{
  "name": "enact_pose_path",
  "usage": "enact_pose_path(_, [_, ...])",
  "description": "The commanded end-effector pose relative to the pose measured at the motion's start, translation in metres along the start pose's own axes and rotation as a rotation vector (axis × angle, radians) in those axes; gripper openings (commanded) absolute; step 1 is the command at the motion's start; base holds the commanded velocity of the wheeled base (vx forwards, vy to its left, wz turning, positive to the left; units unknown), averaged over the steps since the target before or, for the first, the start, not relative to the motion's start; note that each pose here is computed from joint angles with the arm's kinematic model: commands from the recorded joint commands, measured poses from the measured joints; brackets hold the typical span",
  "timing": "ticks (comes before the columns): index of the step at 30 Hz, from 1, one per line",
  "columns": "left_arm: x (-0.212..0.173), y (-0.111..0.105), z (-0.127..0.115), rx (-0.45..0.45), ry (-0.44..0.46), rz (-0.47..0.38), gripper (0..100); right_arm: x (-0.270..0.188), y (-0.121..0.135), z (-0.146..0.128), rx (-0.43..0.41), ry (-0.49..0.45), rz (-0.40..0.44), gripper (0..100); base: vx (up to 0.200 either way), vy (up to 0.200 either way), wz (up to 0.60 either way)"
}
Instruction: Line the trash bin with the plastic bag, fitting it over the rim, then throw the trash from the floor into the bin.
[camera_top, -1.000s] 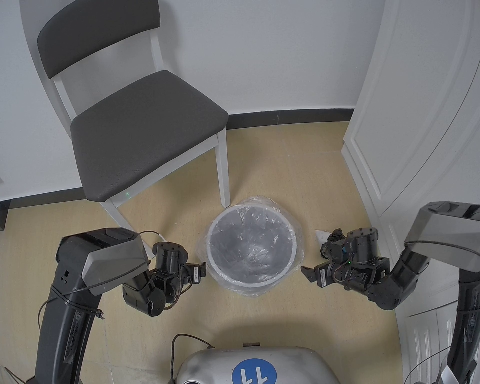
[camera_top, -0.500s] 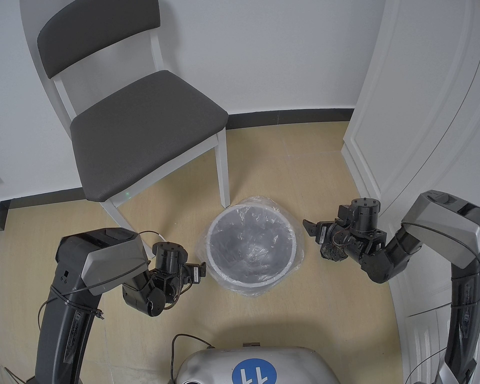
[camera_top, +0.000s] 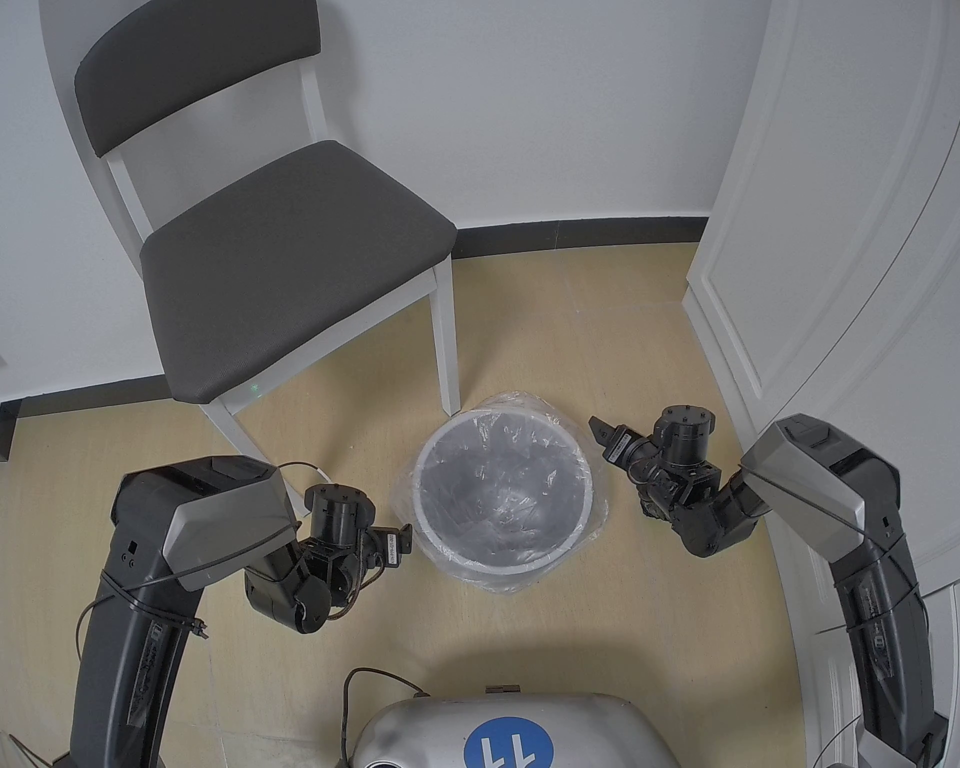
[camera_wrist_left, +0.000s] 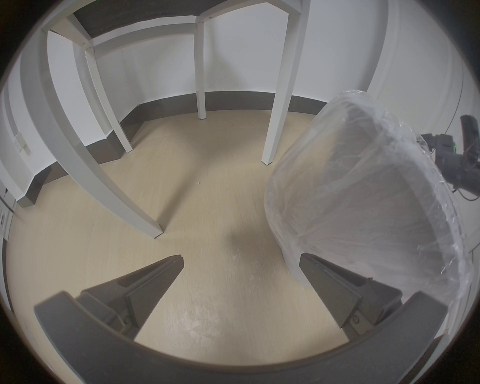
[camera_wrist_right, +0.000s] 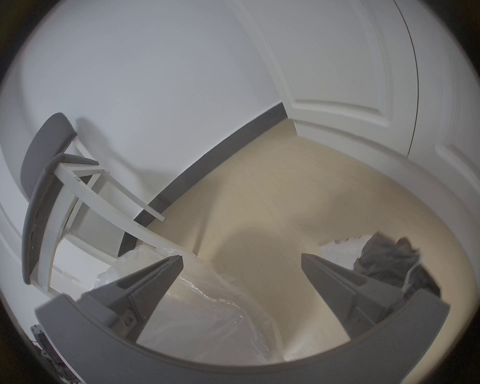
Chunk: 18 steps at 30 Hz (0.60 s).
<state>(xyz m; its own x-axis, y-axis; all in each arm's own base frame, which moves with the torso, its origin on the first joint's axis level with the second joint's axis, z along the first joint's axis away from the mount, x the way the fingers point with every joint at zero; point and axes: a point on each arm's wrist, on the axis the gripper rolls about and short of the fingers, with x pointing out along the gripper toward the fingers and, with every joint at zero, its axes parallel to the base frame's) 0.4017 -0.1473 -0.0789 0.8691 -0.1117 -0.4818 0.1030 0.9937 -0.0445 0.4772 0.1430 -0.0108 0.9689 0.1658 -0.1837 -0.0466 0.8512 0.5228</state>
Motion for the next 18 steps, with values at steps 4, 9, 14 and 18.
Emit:
enact_pose_path(4, [0.0, 0.0, 0.0, -0.003, -0.007, 0.004, 100, 0.021, -0.022, -0.049, 0.022, 0.071, -0.034, 100, 0.0, 0.0, 0.0])
enact_pose_path(9, [-0.001, 0.0, -0.001, 0.006, -0.032, 0.005, 100, 0.024, -0.024, -0.06, 0.006, 0.129, -0.044, 100, 0.0, 0.0, 0.0])
enact_pose_path(14, [-0.002, 0.007, 0.002, 0.052, -0.074, 0.016, 100, 0.026, -0.024, -0.061, 0.001, 0.203, -0.095, 100, 0.0, 0.0, 0.0])
enact_pose_path(18, [-0.033, 0.027, 0.028, 0.059, -0.142, -0.041, 100, 0.028, -0.024, -0.062, -0.005, 0.242, -0.126, 100, 0.0, 0.0, 0.0])
